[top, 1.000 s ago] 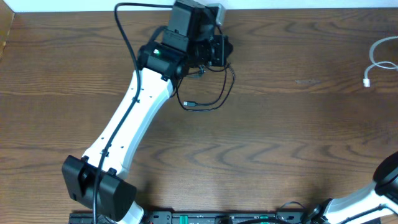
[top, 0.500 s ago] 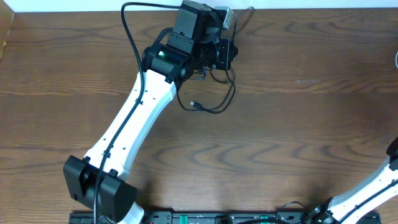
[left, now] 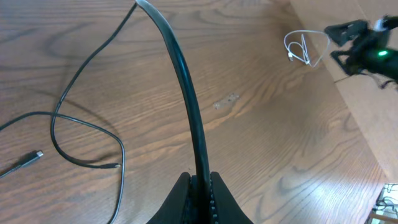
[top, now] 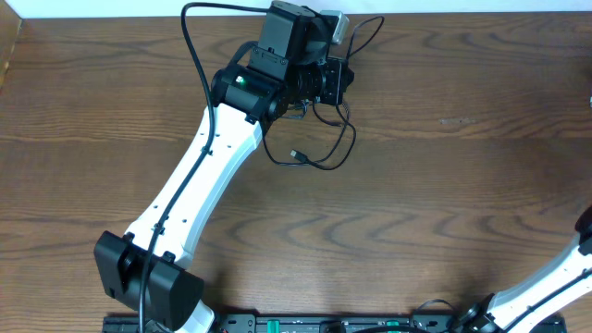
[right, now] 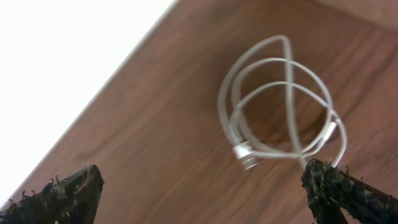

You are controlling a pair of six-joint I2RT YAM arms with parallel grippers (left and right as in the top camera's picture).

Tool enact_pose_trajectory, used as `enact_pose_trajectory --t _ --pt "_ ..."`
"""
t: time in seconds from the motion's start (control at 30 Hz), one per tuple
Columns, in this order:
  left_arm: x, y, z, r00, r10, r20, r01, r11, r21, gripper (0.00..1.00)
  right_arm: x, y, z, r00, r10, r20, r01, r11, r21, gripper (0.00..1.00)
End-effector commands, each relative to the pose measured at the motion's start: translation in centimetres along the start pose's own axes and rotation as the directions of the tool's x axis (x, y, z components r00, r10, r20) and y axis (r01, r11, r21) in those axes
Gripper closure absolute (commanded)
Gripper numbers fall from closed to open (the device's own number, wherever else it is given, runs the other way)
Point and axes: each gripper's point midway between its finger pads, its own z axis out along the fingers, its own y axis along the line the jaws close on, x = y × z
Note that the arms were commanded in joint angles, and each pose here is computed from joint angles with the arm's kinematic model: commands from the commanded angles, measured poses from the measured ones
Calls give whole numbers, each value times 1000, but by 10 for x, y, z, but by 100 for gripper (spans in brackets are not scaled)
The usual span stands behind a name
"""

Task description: Untangle cables

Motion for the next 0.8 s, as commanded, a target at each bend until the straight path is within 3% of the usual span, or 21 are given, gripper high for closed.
enact_pose_trajectory --t 0.0,0.1,0.2,0.3,0.47,0.6,0.77 --pt "1 0 1 999 49 0 -49 999 -3 92 -44 76 -74 988 -121 98 137 975 -177 1" --pt "1 -12 2 989 146 6 -146 988 56 93 -40 121 -114 986 -146 81 165 936 -312 1" --pt "0 -33 -1 972 234 32 -236 956 175 93 -25 178 -152 973 -218 71 222 814 -537 1" --pt "-4 -52 -6 957 280 75 -290 919 268 92 -9 212 -175 965 -258 54 230 727 -646 1" --pt "-11 -81 -21 937 316 147 -349 850 395 93 38 236 -181 952 -284 -110 125 693 -710 1" --pt "-10 -98 -32 907 370 200 -420 780 464 93 77 250 -183 913 -367 -180 125 669 -732 1" --pt "-8 -98 -32 911 368 188 -412 782 468 93 110 265 -187 873 -424 -243 114 659 -743 1"
